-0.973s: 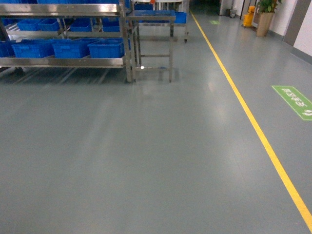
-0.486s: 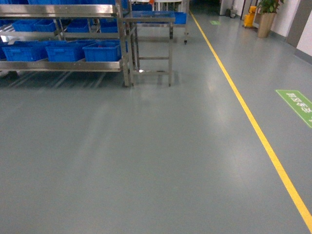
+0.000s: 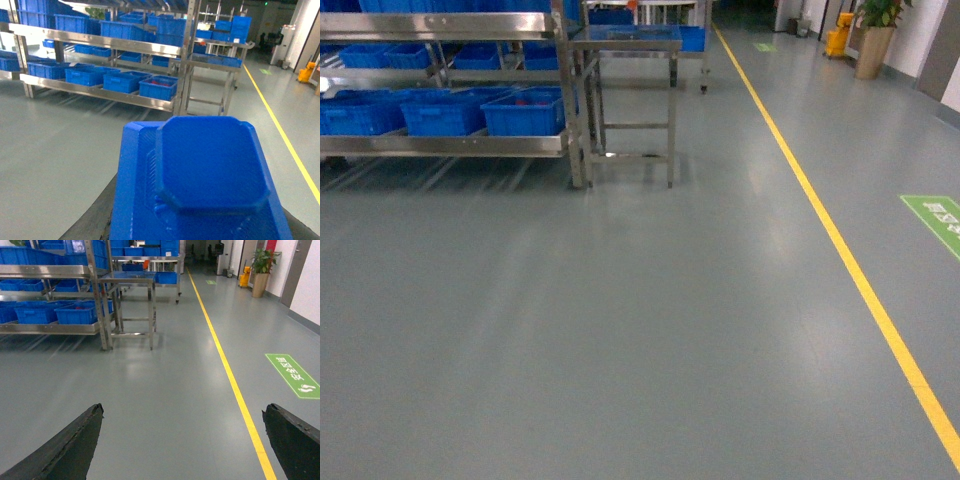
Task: Pick blue part to blue bin on bottom shelf
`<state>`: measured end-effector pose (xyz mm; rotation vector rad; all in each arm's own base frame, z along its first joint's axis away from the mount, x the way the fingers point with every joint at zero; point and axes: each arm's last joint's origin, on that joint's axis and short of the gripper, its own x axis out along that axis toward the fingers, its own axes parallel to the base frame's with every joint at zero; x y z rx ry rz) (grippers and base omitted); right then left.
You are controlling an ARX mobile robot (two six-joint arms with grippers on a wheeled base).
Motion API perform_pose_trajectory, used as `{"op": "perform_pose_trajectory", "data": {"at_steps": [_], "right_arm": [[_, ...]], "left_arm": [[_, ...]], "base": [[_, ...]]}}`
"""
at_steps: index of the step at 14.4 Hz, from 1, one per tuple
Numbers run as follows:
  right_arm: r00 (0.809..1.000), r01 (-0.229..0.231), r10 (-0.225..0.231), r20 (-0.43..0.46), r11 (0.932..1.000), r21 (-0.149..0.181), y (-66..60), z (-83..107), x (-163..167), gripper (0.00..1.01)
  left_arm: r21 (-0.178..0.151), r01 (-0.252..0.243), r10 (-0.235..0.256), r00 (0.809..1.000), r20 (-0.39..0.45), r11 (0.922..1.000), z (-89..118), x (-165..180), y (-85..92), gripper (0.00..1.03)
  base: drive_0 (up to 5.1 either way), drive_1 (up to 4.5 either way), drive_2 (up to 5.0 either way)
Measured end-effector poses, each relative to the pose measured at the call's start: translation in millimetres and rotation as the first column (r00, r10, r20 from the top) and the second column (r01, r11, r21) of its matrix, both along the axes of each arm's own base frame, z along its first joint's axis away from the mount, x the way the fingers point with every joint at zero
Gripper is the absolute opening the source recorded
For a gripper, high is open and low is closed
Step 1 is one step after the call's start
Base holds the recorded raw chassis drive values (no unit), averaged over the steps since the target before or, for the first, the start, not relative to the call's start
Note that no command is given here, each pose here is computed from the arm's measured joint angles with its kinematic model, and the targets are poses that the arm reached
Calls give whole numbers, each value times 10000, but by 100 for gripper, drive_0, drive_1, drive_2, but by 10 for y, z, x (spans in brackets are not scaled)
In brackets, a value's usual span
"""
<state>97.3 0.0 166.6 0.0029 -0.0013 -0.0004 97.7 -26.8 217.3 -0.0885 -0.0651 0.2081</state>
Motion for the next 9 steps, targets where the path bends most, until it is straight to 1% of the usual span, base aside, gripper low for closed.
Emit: {"op": "perform_pose_trajectory", "data": {"at_steps": [9], "right_arm": [[10000, 0, 0, -23, 10000, 0, 0, -2, 0, 98]], "left_arm": [[13, -4, 4, 10000, -28, 10000, -3, 2, -1, 43]], "base": [[2, 417, -413]]}}
